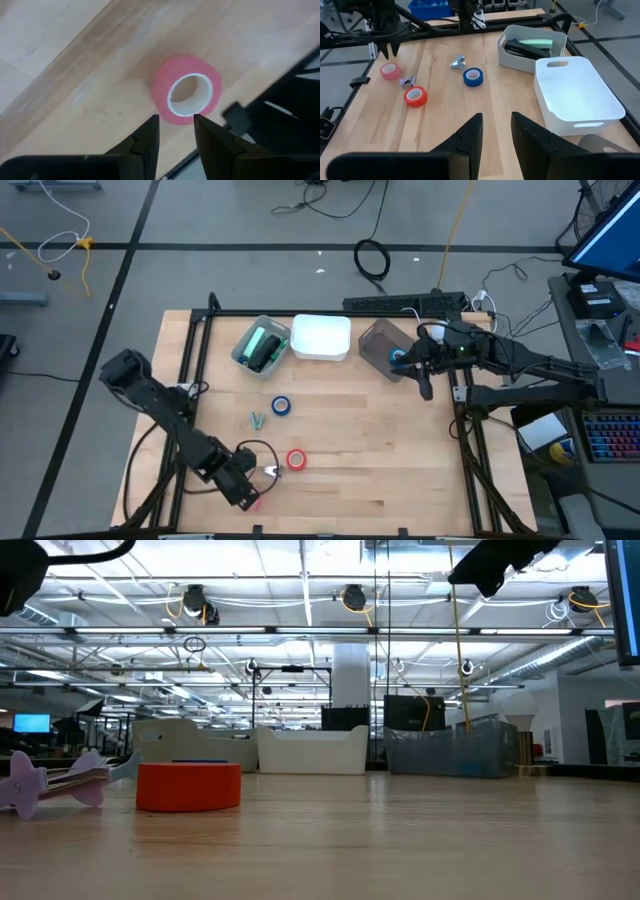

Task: Pick and place Stapler, Stapler remover, tape
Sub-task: Put the pink tape into the black bin

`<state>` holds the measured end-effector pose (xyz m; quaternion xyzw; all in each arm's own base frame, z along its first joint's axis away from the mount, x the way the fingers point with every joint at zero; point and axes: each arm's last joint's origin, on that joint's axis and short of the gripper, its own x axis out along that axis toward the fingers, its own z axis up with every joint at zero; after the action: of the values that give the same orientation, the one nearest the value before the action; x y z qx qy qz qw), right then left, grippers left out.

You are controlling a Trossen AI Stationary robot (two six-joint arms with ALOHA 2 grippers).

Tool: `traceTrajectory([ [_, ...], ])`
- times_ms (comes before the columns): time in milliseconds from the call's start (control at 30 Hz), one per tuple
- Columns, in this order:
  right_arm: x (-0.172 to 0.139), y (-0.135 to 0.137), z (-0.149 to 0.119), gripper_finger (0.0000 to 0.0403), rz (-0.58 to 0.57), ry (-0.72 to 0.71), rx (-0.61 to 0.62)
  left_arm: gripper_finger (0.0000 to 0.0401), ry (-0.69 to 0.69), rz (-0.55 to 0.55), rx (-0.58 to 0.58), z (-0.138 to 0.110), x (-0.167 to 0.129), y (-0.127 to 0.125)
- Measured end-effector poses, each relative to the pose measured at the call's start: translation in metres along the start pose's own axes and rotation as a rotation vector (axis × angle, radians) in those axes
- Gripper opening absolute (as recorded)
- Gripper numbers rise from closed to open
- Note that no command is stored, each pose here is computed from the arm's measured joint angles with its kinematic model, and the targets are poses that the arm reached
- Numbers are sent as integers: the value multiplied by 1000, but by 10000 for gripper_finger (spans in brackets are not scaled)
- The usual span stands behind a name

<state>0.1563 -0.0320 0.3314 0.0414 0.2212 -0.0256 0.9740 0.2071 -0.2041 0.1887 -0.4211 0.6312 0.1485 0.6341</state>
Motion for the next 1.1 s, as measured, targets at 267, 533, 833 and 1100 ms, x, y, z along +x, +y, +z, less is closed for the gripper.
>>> traceTrajectory([
  [267, 6, -1, -28, 93, 5, -82, 42, 124, -9, 44, -19, -1, 15, 0],
  [533, 4, 0, -57, 93, 9, -119, 111, 124, -36, 27, -21, 0, 17, -1],
  [833, 5, 0, -77, 93, 15, -185, 143, 124, -59, 32, -26, 1, 17, -1],
  [1100, 4, 0, -82, 93, 17, -205, 144, 124, -22, 53, -42, 1, 35, -2],
])
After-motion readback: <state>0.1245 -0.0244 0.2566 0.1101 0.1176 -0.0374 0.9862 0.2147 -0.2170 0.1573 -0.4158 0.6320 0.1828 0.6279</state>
